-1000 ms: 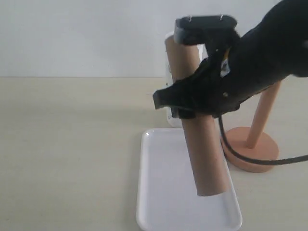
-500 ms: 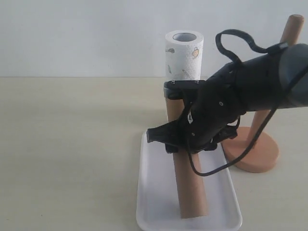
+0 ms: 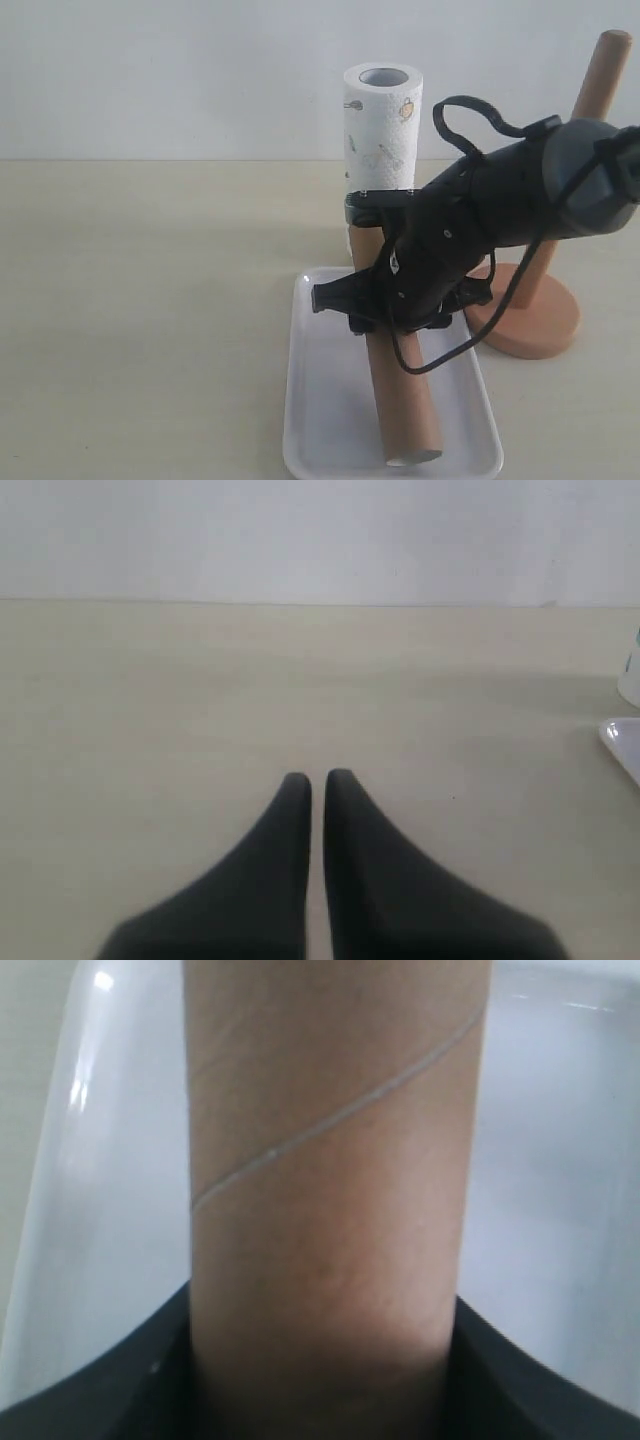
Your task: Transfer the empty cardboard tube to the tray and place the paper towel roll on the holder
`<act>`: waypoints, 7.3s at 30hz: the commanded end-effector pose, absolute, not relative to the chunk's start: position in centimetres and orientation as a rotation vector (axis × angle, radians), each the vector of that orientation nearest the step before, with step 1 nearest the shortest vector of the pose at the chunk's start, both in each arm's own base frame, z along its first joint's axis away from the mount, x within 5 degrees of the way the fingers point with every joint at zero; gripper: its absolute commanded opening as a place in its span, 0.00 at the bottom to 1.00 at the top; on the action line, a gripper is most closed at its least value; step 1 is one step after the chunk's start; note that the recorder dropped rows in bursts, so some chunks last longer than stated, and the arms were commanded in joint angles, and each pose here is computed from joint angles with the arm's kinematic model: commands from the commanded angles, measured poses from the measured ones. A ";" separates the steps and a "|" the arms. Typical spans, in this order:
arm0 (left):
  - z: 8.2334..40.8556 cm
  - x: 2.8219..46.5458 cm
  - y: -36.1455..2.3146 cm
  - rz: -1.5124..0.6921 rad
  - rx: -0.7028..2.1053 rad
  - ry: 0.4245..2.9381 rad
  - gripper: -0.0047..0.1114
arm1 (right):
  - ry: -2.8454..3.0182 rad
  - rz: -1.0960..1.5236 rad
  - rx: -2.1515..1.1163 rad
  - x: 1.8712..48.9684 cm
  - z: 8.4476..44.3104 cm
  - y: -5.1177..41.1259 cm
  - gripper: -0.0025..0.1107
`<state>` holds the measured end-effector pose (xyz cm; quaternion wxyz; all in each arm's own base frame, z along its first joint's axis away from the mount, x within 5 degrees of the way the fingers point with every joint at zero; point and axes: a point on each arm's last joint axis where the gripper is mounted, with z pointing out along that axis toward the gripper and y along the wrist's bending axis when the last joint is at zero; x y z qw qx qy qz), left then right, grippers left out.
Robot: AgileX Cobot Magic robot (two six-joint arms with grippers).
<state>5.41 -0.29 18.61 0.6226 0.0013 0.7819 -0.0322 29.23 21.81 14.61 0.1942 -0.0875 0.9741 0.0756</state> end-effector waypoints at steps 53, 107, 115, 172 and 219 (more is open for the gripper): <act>18.5 5.4 -0.3 -0.078 -0.001 1.791 0.08 | 2.451 0.260 -0.342 23.6 32.9 16.6 0.61; 18.5 5.4 -0.3 -0.078 -0.001 1.791 0.08 | 2.208 0.308 -0.416 17.0 38.9 11.5 0.02; 18.5 5.4 -0.3 -0.078 -0.001 1.791 0.08 | 2.240 0.305 -0.464 17.7 33.9 12.3 0.02; 18.5 5.4 -0.3 -0.078 -0.001 1.791 0.08 | 1.676 0.432 0.107 5.5 19.7 1.2 0.02; 18.5 5.4 -0.3 -0.078 -0.001 1.791 0.08 | 1.831 0.179 -0.171 5.2 18.1 1.3 0.02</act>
